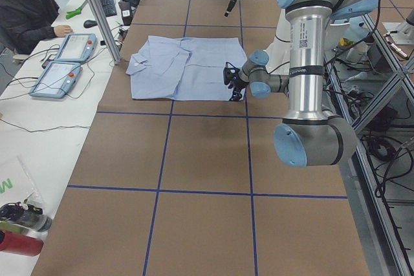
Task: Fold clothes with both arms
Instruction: 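Lower both grippers to the shirt's bottom hem corners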
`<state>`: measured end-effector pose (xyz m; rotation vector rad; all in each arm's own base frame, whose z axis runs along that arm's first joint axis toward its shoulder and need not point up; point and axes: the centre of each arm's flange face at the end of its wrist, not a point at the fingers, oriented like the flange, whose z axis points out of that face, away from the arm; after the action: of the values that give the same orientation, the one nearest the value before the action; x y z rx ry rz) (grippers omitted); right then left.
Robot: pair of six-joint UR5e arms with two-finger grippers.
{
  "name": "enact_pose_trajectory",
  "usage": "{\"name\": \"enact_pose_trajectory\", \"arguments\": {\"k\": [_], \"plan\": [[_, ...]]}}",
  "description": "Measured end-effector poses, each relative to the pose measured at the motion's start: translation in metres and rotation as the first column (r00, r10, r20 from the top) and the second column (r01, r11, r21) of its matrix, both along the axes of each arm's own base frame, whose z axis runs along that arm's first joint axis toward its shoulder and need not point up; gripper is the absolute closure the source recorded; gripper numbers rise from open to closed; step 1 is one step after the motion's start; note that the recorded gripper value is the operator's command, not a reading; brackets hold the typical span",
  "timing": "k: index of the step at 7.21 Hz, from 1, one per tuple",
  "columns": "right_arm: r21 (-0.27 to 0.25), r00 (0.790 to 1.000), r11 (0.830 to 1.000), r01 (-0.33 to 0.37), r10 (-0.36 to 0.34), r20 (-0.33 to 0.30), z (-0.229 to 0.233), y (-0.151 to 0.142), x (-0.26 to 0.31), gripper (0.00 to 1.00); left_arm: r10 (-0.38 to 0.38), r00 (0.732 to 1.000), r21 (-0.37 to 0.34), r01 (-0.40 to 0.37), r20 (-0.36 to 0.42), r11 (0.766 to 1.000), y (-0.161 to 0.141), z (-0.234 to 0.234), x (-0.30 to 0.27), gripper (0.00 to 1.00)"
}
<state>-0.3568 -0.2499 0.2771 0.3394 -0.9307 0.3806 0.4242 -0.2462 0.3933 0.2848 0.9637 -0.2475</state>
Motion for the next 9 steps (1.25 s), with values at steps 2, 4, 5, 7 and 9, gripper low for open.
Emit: {"name": "enact_pose_trajectory", "arguments": {"k": [2,4,5,7,9], "plan": [[0.001,1.0,1.0,-0.001,0.001,0.0,0.0,0.0,0.0,0.0,0.02,1.0,0.0,-0.02,0.001,1.0,0.006,0.0,0.015,0.45],[0.001,1.0,1.0,-0.002,0.002,-0.001,0.001,0.0,0.0,0.0,0.038,0.999,-0.001,-0.038,0.004,0.999,0.014,0.001,0.021,0.45],[0.001,1.0,1.0,-0.002,0.002,-0.001,0.001,0.0,0.0,0.0,0.043,0.999,-0.001,-0.043,0.007,0.999,0.016,0.001,0.022,0.45],[0.001,1.0,1.0,-0.003,0.003,-0.002,0.001,0.0,0.0,0.0,0.055,0.998,-0.003,-0.055,0.014,0.998,0.021,0.003,0.024,0.47],[0.001,1.0,1.0,-0.003,0.003,-0.005,0.002,0.0,0.0,0.0,0.066,0.998,-0.004,-0.066,0.018,0.998,0.026,0.005,0.027,0.47]]}}
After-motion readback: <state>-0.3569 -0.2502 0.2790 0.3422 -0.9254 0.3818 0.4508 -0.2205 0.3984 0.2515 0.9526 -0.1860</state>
